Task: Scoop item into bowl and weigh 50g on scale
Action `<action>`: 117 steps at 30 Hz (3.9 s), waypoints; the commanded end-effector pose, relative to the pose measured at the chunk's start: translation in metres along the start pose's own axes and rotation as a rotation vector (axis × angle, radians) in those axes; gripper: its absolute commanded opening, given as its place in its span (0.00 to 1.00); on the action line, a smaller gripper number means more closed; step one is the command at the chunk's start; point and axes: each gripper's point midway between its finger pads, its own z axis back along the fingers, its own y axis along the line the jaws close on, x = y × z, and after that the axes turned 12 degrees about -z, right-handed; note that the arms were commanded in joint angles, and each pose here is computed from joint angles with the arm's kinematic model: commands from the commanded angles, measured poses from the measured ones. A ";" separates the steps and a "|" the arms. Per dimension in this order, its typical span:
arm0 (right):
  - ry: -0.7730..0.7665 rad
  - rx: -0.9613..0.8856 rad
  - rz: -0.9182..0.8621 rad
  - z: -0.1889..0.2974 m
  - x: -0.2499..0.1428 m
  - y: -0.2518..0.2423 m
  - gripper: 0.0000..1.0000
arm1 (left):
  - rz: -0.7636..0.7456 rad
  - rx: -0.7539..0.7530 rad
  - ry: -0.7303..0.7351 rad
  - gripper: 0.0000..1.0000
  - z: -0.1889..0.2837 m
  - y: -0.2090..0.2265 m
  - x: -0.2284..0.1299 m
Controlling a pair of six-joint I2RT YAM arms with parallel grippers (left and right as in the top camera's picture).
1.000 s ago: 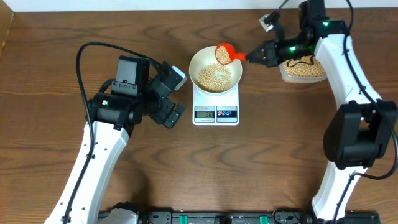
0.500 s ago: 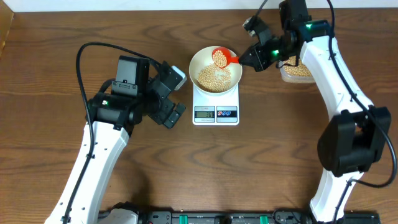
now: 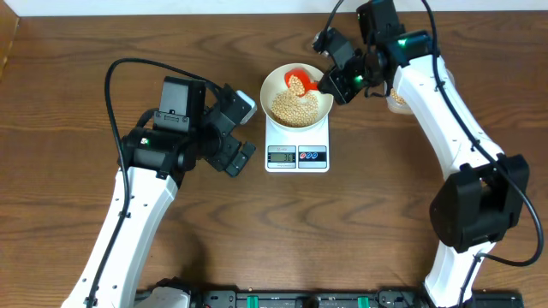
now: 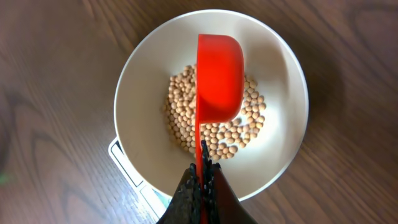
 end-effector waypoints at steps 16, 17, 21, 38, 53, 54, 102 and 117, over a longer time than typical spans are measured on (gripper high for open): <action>-0.051 0.067 -0.038 0.017 0.010 0.009 0.01 | 0.012 0.002 0.005 0.98 -0.001 0.002 -0.001; -0.055 0.086 -0.050 0.019 0.010 0.009 0.01 | 0.012 0.002 0.005 0.98 -0.001 0.002 -0.001; -0.074 0.139 -0.074 0.026 0.012 0.007 0.01 | 0.012 0.002 0.005 0.98 -0.001 0.002 -0.001; -0.111 0.233 -0.119 0.038 0.016 0.009 0.01 | 0.012 0.002 0.005 0.98 -0.001 0.002 -0.001; -0.122 0.252 -0.133 0.042 0.017 0.006 0.01 | 0.012 0.002 0.005 0.98 -0.001 0.002 -0.001; -0.121 0.249 -0.132 0.042 0.017 0.006 0.01 | 0.012 0.002 0.005 0.98 -0.001 0.002 -0.001; -0.033 0.062 -0.001 0.023 0.002 -0.003 0.01 | 0.012 0.002 0.005 0.98 -0.001 0.002 -0.001; -0.075 0.048 0.033 0.023 0.013 -0.005 0.01 | 0.012 0.002 0.005 0.98 -0.001 0.002 -0.001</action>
